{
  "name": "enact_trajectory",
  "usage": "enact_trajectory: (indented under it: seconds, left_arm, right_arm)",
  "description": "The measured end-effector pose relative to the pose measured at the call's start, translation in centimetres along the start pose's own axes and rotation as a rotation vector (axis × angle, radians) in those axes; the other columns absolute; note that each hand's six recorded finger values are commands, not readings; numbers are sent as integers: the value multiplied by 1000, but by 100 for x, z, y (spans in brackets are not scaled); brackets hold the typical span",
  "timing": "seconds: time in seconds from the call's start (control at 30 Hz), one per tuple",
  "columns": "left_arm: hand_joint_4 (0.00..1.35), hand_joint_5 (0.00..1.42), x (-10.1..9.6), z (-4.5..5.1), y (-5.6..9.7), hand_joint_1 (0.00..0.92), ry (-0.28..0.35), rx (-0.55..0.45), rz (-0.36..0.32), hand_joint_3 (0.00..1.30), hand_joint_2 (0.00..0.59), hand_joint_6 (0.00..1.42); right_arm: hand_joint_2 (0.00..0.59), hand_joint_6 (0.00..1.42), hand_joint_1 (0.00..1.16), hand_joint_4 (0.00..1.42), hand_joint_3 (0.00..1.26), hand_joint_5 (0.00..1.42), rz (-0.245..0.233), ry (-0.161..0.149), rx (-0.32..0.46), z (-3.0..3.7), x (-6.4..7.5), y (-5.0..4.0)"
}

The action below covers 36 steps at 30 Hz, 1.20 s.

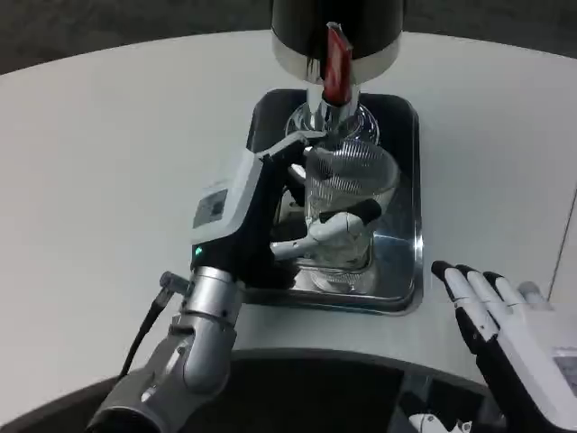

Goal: Grasp the cup under the faucet to collect the drink, then remove the cup.

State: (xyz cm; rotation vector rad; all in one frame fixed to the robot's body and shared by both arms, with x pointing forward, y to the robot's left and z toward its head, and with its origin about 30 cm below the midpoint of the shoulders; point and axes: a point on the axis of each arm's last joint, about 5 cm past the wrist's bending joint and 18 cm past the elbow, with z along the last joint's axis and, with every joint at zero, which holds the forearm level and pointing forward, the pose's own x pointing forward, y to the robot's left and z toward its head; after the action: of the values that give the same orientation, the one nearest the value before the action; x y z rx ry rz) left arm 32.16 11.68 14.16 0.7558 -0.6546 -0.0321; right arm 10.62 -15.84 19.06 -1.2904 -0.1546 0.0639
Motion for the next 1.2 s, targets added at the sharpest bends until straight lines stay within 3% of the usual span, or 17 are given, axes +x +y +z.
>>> enact_trajectory:
  seconds: [0.43, 0.67, 0.8, 1.2]
  left_arm:
    - [779, 1030, -3, -39, 29, 468, 8, 23, -2, 810, 301, 1382]
    - [711, 1004, -3, -74, 75, 426, 22, 34, -7, 750, 293, 1360]
    - [576, 956, -2, -82, 88, 401, 30, 30, -7, 680, 278, 1326]
    - [349, 775, 5, -125, 139, 198, 61, 51, -47, 370, 133, 1232]
  right_arm:
    - [323, 0, 483, 0, 0, 0, -7, 0, 23, -38, 8, -2]
    - [323, 0, 483, 0, 0, 0, -5, -8, 35, -44, 30, 4]
    - [323, 0, 483, 0, 0, 0, -6, -11, 36, -43, 31, 4]
    - [326, 0, 486, 0, 0, 0, 5, -11, 44, -34, 18, 20]
